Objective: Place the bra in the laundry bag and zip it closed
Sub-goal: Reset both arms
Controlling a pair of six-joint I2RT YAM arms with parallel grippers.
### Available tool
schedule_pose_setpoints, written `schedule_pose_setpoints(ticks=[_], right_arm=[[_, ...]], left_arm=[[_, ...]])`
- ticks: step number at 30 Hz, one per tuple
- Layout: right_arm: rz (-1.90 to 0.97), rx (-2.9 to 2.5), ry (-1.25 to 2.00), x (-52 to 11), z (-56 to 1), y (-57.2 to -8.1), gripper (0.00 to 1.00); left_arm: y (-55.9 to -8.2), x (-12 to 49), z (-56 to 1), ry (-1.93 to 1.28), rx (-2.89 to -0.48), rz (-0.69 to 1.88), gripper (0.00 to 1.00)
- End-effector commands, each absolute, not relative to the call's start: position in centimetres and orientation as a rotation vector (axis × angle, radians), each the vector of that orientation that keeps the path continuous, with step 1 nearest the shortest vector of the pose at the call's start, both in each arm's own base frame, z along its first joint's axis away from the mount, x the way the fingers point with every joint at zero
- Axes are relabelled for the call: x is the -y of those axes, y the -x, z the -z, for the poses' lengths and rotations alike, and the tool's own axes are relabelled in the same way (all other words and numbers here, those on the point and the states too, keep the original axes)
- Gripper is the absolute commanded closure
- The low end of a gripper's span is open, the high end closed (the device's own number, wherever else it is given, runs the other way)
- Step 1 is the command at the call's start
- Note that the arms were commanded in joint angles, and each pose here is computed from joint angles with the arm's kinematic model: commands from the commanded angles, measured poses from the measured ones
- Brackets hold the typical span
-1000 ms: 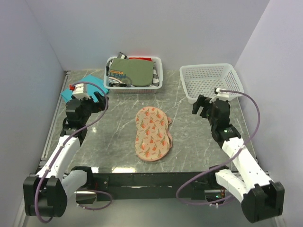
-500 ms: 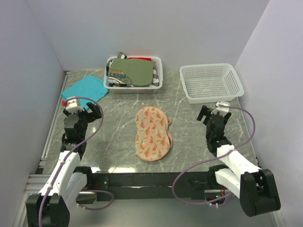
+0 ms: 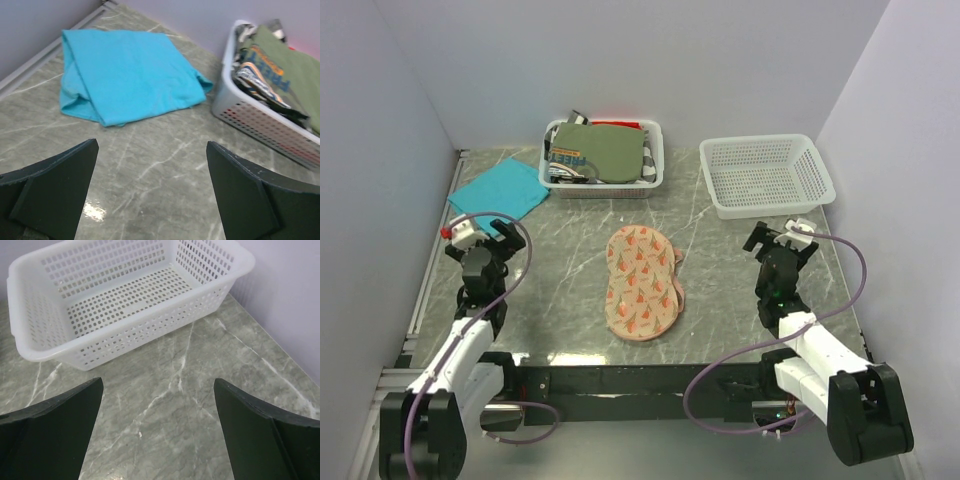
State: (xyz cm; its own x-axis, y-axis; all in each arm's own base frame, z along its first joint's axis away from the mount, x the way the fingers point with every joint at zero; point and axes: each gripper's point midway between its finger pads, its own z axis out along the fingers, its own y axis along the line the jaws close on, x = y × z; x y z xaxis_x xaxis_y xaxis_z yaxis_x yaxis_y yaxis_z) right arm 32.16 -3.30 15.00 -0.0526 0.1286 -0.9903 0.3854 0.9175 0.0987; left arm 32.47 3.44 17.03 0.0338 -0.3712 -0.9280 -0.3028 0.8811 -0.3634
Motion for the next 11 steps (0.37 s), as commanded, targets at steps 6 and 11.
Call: schedule_pose_setpoints(ticks=[6,11], right_arm=[[0.26,-1.585,-0.473,4.5,-16.0,-32.9,0.0],[0.276,-1.614,-0.474,4.5,-15.6,-33.8,0.0]], left_arm=[[-35.5,-4.6,-17.4,0.583,-1.592,-0.019,0.04],[-36.6,-3.6,-17.5,0.507,-1.585,0.014,0.04]])
